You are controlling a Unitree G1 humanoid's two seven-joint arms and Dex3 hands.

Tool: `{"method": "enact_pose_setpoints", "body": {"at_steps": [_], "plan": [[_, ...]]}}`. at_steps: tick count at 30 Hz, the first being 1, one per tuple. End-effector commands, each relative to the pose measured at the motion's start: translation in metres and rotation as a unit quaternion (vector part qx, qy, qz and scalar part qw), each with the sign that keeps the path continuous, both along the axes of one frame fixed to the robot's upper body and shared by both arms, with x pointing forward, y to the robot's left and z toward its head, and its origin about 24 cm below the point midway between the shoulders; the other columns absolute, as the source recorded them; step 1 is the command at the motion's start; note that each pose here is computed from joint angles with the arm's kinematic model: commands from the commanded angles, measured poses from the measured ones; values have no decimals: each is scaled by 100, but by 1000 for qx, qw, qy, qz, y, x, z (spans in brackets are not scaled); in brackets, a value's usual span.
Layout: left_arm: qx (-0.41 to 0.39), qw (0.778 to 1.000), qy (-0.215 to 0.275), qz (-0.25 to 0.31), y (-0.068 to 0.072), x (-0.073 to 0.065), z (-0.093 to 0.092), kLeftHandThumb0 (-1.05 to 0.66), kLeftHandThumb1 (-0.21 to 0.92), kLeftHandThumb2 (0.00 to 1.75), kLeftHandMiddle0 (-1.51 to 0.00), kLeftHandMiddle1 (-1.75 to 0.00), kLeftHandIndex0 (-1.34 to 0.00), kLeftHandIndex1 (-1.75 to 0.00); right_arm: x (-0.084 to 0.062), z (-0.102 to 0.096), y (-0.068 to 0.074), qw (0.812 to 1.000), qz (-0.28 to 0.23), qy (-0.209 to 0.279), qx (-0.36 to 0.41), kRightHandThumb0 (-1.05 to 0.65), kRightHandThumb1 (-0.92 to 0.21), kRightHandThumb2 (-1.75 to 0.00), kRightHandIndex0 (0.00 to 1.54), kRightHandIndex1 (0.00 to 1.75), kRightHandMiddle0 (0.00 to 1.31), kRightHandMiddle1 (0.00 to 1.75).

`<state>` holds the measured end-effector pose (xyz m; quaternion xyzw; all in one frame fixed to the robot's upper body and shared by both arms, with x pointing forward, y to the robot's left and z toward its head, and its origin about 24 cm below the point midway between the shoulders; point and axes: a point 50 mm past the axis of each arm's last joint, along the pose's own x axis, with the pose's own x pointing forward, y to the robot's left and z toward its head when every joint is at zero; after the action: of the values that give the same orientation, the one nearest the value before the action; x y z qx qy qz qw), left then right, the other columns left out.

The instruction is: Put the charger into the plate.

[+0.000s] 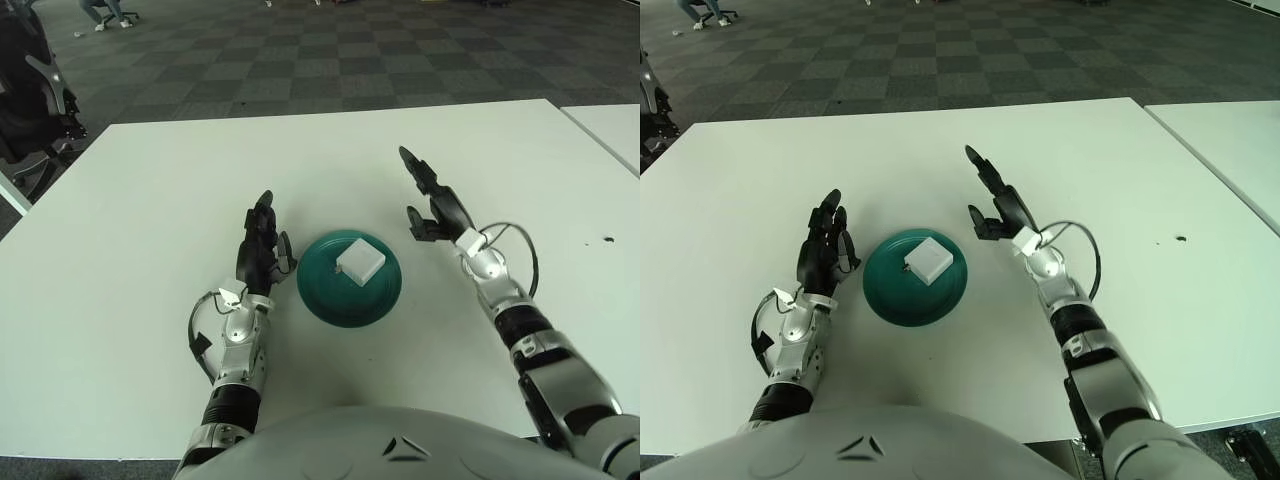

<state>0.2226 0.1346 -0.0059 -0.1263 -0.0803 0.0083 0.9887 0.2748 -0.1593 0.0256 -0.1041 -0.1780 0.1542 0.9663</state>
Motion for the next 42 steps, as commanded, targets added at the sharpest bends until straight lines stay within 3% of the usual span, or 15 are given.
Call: {"method": "enact_pose_setpoints", "body": {"at_steps": [1, 13, 19, 23, 29, 38, 42], "plan": [[-40, 991, 124, 24, -7, -50, -52, -90, 92, 96, -11, 0, 0, -45, -12, -13, -4, 998, -22, 34, 50, -105, -92, -107, 0, 0, 0, 0], [-28, 993, 116, 17, -8, -51, -45, -90, 92, 98, -9, 0, 0, -42, -22, -24, -8, 988, -65, 113, 84, -105, -92, -106, 0, 0, 5, 4], [-21, 993, 116, 18, -8, -52, -44, -89, 92, 98, -9, 0, 0, -41, -42, -20, 8, 976, -95, 161, 110, -105, -92, -107, 0, 0, 7, 12], [-18, 993, 114, 19, -8, -53, -42, -89, 92, 98, -9, 0, 0, -41, -45, -15, 14, 972, -107, 176, 116, -103, -92, -105, 0, 0, 1, 29], [-11, 994, 104, 19, -12, -56, -33, -89, 92, 99, -9, 0, 0, -39, -47, -13, 19, 963, -128, 191, 143, -97, -92, -98, 0, 0, 0, 34], [-6, 994, 106, 22, -12, -64, -20, -89, 92, 102, -10, 0, 0, -36, -52, -55, 20, 934, -180, 261, 166, -90, -92, -93, 0, 0, 0, 30], [-1, 994, 107, 24, -12, -66, -17, -88, 92, 103, -12, -1, 0, -36, -52, -62, 21, 922, -195, 285, 176, -89, -92, -91, 0, 0, 0, 31]]}}
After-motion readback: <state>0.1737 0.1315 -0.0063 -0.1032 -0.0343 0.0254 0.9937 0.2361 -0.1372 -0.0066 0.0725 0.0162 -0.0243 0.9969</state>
